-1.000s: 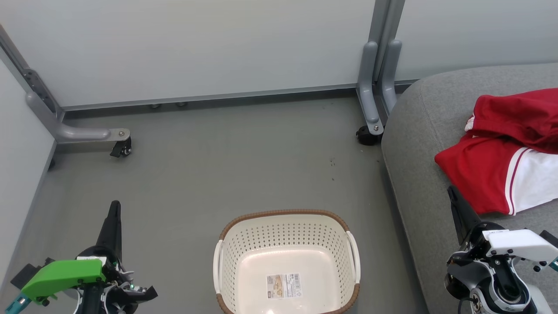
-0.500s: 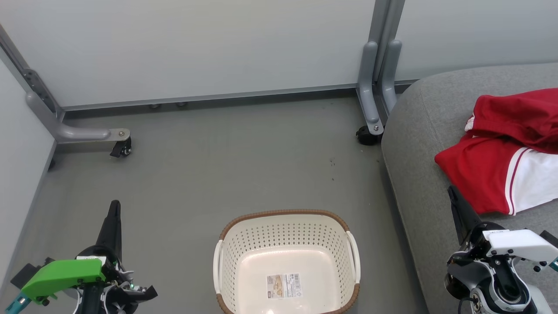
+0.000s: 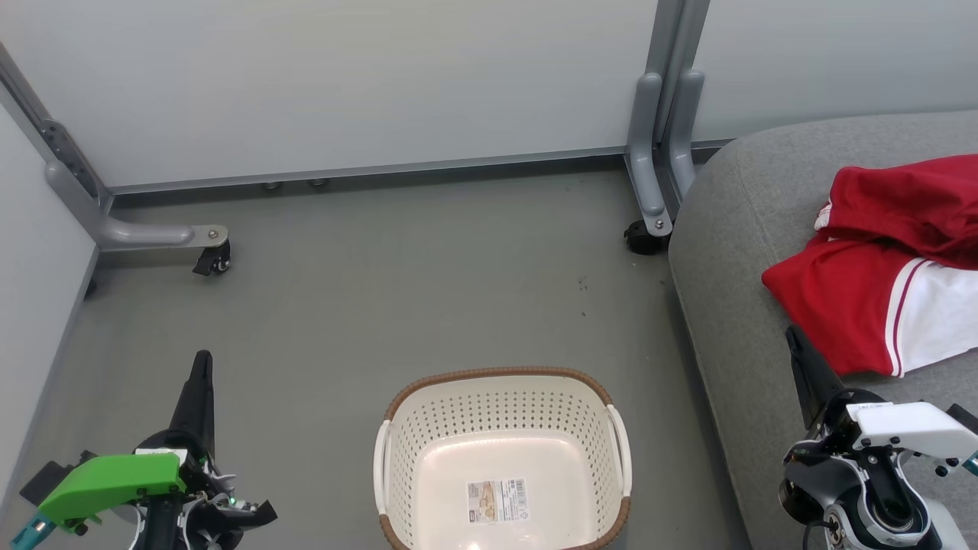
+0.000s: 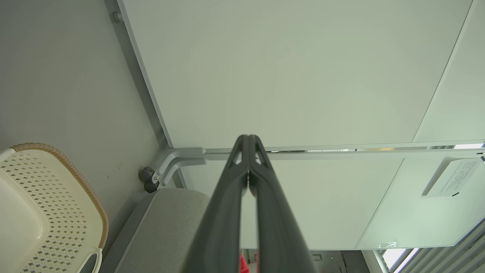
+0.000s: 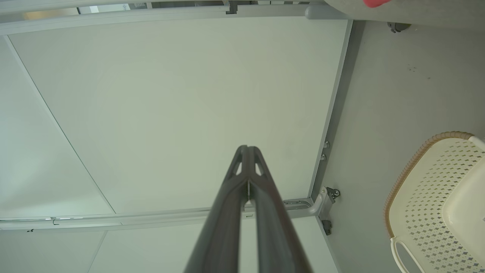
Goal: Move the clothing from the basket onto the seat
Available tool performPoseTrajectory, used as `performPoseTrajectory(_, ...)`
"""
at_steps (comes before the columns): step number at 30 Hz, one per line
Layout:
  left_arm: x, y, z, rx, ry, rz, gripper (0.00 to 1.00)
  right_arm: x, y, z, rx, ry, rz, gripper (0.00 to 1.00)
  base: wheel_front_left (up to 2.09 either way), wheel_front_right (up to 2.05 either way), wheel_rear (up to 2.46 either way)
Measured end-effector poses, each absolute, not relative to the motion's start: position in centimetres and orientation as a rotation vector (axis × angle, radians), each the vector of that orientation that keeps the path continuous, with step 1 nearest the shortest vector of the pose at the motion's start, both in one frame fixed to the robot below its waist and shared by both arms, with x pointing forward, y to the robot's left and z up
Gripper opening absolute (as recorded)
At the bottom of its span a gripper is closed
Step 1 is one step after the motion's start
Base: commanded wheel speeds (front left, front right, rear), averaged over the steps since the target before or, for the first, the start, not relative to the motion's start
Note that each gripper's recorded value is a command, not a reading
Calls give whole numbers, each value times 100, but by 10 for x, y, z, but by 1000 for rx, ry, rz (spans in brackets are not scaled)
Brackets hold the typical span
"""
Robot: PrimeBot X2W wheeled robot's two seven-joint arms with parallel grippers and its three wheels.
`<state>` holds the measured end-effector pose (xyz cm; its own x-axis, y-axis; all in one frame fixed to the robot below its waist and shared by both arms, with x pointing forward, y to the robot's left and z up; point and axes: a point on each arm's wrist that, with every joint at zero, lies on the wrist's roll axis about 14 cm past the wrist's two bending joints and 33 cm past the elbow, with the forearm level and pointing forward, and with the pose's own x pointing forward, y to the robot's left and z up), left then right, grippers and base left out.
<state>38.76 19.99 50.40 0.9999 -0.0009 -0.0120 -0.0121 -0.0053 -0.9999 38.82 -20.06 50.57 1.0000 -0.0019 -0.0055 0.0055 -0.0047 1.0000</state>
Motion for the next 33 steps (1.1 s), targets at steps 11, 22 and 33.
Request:
performPoseTrajectory(11,388,200,504,-1577,10,9,0,388,-200,506,1576,4,-5,0,0,0,0)
performPoseTrajectory(22,388,199,504,-1578,11,9,0,388,-200,506,1575,5,-4,0,0,0,0)
performPoseTrajectory(33,388,200,504,-1579,10,9,0,388,-200,506,1577,4,-5,0,0,0,0)
